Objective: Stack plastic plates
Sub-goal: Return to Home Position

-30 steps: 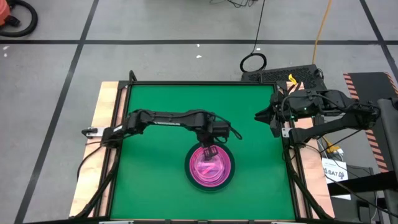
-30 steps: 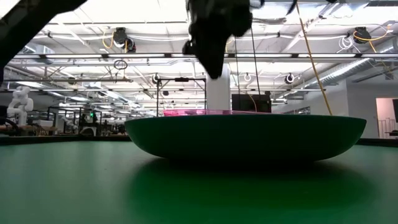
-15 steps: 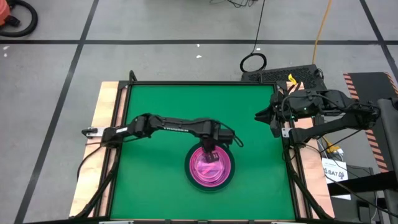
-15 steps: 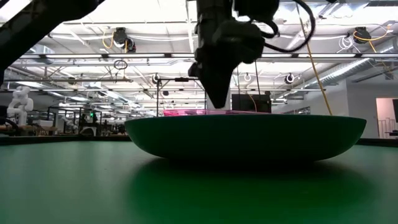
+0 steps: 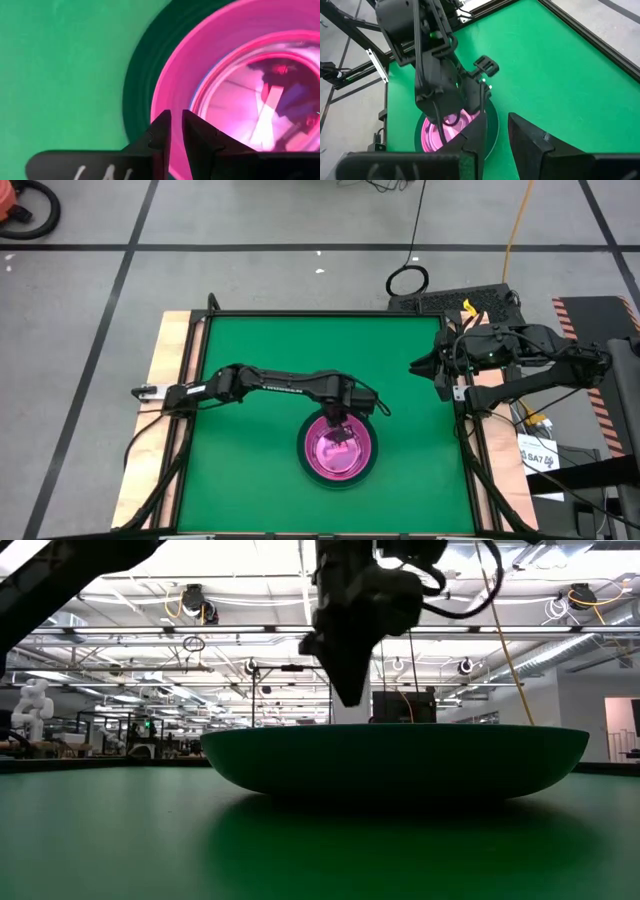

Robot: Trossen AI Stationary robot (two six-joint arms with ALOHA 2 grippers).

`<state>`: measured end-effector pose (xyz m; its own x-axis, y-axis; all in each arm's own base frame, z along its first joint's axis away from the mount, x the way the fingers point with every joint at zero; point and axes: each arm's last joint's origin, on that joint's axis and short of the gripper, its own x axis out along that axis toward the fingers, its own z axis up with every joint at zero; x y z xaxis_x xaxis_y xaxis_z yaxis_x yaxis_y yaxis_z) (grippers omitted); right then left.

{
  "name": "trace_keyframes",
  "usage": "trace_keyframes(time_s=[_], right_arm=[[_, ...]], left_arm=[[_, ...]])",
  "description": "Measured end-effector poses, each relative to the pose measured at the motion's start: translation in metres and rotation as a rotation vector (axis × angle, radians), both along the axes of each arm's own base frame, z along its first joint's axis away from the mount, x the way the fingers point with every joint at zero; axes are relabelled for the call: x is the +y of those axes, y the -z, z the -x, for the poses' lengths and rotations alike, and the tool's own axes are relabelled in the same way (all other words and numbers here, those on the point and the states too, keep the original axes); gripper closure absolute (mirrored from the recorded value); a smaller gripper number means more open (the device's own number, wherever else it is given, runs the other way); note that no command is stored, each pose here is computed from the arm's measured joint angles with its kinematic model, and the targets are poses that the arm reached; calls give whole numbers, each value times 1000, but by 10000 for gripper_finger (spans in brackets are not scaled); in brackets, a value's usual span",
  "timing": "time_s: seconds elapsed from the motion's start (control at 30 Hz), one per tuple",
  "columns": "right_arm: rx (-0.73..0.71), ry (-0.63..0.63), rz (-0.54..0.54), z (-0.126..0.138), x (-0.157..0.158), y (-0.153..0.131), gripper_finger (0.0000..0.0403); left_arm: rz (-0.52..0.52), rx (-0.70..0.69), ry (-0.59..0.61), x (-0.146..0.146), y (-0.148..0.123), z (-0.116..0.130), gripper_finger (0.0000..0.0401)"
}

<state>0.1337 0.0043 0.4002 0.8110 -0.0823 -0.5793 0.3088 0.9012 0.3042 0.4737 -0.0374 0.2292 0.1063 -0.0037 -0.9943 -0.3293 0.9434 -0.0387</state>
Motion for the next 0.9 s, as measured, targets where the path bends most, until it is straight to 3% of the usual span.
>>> trace_keyframes(time_s=[0.17, 0.27, 0.5, 0.6, 0.8, 0.9], right_arm=[[-1, -2, 1, 0, 0, 0, 330], [-21, -17, 19, -1, 0, -2, 330], [-63, -80, 108, -4, 0, -6, 372], [-82, -109, 156, -5, 0, -8, 397], [-157, -186, 303, -10, 1, -16, 401], [-205, -233, 402, -12, 1, -21, 402]], left_arm=[[5, -53, -59, 7, -30, 10, 350], [-2, -190, -56, 11, -71, 22, 350], [-140, -525, 123, 14, -170, 69, 393], [-197, -603, 153, 16, -199, 92, 394], [-173, -724, 83, 17, -235, 125, 394], [-185, -722, 128, 14, -242, 137, 394]])
